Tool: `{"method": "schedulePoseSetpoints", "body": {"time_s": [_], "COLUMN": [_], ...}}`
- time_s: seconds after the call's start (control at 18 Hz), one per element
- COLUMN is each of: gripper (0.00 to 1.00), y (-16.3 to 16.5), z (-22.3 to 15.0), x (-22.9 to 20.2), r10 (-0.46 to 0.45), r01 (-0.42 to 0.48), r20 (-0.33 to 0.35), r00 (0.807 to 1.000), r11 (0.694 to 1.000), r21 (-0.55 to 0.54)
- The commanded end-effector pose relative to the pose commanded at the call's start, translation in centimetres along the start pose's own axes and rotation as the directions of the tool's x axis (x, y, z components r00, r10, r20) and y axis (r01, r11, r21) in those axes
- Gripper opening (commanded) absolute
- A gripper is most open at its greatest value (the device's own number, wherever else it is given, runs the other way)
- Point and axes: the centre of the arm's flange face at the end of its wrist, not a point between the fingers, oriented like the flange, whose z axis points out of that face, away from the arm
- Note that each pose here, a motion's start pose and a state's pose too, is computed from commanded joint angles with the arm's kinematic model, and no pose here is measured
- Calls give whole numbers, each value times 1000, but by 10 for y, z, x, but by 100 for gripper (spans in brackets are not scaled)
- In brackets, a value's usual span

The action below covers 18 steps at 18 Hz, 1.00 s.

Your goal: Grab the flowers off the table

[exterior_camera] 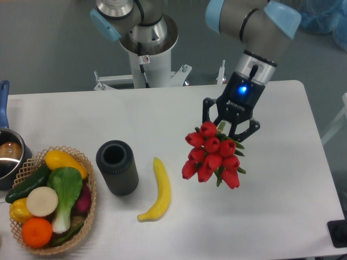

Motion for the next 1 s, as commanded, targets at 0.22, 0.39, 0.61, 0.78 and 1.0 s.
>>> {"method": "schedulePoseSetpoints", "body": {"time_s": [0.22, 0.39, 0.61, 0.78, 1.0], "gripper": [42, 42, 42, 42, 42], "y": [-12, -18, -15, -16, -19], "z": [1, 0, -5, -2, -1], "x": [7, 12, 8, 10, 13], "r10": [8, 3, -10, -11, -3], "r01": [-3, 10, 28, 30, 24], "r20": [-51, -82, -94, -100, -106], "r00": [999, 997, 996, 995, 994], "r11": [995, 987, 980, 980, 979], "r21": [98, 157, 196, 196, 203]}}
